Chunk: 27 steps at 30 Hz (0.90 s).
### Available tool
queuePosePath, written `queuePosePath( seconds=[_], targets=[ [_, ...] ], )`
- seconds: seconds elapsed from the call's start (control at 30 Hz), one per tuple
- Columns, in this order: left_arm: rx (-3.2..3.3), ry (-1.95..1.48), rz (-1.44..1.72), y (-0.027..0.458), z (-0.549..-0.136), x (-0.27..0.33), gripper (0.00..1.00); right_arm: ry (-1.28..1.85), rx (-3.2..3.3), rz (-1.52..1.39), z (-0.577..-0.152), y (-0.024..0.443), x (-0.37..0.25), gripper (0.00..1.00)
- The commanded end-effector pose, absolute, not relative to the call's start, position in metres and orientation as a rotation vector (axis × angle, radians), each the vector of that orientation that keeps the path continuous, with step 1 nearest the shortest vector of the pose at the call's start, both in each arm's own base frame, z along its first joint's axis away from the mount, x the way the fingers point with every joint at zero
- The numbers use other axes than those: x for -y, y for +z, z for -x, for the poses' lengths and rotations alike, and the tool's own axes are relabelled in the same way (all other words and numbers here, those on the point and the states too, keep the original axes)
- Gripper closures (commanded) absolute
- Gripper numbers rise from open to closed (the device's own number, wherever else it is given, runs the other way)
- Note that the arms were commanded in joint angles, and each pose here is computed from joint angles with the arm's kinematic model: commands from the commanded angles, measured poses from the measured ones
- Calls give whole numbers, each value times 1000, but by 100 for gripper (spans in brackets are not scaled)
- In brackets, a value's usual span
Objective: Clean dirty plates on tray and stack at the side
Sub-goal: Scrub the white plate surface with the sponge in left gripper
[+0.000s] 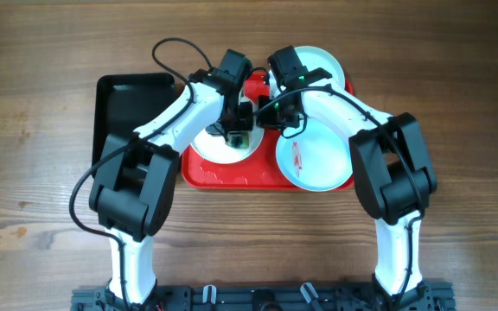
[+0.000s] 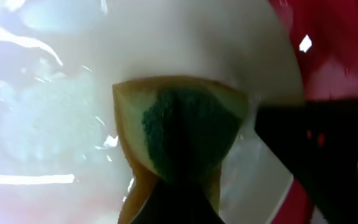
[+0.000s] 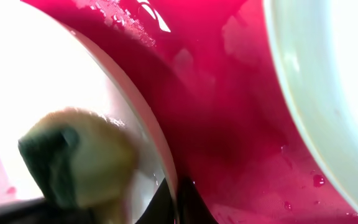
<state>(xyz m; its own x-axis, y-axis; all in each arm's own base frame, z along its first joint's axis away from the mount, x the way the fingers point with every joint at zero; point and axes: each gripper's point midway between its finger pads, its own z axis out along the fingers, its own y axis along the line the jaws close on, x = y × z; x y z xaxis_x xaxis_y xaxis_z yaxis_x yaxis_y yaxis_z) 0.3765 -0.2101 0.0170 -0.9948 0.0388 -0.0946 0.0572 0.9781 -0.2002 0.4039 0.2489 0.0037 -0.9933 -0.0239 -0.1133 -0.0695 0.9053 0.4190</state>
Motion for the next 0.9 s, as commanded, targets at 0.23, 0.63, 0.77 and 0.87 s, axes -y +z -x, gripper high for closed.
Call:
queuePosePath(
  seconds=[0.23,0.63,0.77,0.87],
  targets=[
    [-3107,-452,64,8,-379,169,96,902,-2994,165,-391,-10,-262,96],
    [-3173,-688,-114,17,-353,185,96,953,-2988,167,-392,-13,-262,96],
    [-3111,-706,-192,16,-358,211,96,953,-2989,167,-392,-13,-262,96],
    [-3080,-695,-132,12,-369,218,96,952,-2990,166,-392,-14,-261,96]
  ],
)
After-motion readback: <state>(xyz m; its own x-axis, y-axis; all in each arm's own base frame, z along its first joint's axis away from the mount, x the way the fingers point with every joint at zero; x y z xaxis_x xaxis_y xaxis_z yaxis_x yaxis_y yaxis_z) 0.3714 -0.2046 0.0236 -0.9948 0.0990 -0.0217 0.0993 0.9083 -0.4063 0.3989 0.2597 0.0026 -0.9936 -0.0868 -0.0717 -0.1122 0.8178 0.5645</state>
